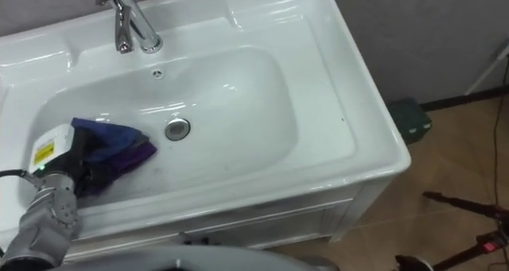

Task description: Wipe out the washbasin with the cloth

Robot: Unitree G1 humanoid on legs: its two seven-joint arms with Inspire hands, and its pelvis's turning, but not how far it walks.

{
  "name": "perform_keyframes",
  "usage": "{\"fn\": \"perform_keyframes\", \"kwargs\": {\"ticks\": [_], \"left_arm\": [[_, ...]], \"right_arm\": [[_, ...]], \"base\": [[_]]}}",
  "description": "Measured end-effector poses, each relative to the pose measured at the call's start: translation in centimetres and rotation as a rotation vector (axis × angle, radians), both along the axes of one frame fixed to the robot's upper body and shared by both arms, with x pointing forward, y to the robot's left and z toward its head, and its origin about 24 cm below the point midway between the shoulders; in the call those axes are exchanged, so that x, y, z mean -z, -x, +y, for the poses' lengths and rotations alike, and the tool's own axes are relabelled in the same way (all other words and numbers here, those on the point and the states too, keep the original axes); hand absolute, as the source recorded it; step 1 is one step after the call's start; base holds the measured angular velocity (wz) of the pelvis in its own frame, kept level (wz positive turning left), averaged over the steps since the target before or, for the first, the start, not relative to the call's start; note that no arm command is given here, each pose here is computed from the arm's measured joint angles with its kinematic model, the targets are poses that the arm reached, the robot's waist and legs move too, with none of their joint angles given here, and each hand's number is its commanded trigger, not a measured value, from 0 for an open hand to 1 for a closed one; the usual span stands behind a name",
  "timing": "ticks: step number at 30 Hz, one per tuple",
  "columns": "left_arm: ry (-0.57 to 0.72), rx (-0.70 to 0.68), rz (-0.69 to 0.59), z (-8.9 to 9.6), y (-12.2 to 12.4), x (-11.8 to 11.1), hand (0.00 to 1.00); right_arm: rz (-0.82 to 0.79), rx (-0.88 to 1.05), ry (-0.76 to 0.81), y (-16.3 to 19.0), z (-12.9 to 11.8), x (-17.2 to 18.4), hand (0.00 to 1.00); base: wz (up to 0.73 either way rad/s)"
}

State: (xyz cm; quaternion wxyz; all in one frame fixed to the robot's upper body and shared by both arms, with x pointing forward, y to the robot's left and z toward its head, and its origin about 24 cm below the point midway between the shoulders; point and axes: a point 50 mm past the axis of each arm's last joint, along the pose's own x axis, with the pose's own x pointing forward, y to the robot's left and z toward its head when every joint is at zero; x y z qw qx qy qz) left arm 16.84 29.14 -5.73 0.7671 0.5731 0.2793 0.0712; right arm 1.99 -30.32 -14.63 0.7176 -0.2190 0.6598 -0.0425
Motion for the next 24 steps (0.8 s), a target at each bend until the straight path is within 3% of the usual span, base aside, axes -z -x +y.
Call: {"fn": "perform_keyframes", "kwargs": {"ticks": [9, 15, 24], "left_arm": [[-0.172, -0.008, -0.156, 3.7, -0.9, -4.5, 1.00], [-0.275, -0.104, -0.296, 5.7, -0.7, -7.3, 1.00], [-0.313, -0.123, -0.330, 5.8, -0.9, -8.4, 1.00]], "right_arm": [[0.014, 0.007, 0.001, 1.3, 0.1, 0.1, 0.00], [0.012, 0.005, 0.002, 1.3, 0.1, 0.1, 0.00], [0.005, 0.031, -0.009, 1.4, 0.2, 0.1, 0.00]], "base": [[0.03], [0.02], [0.01]]}}
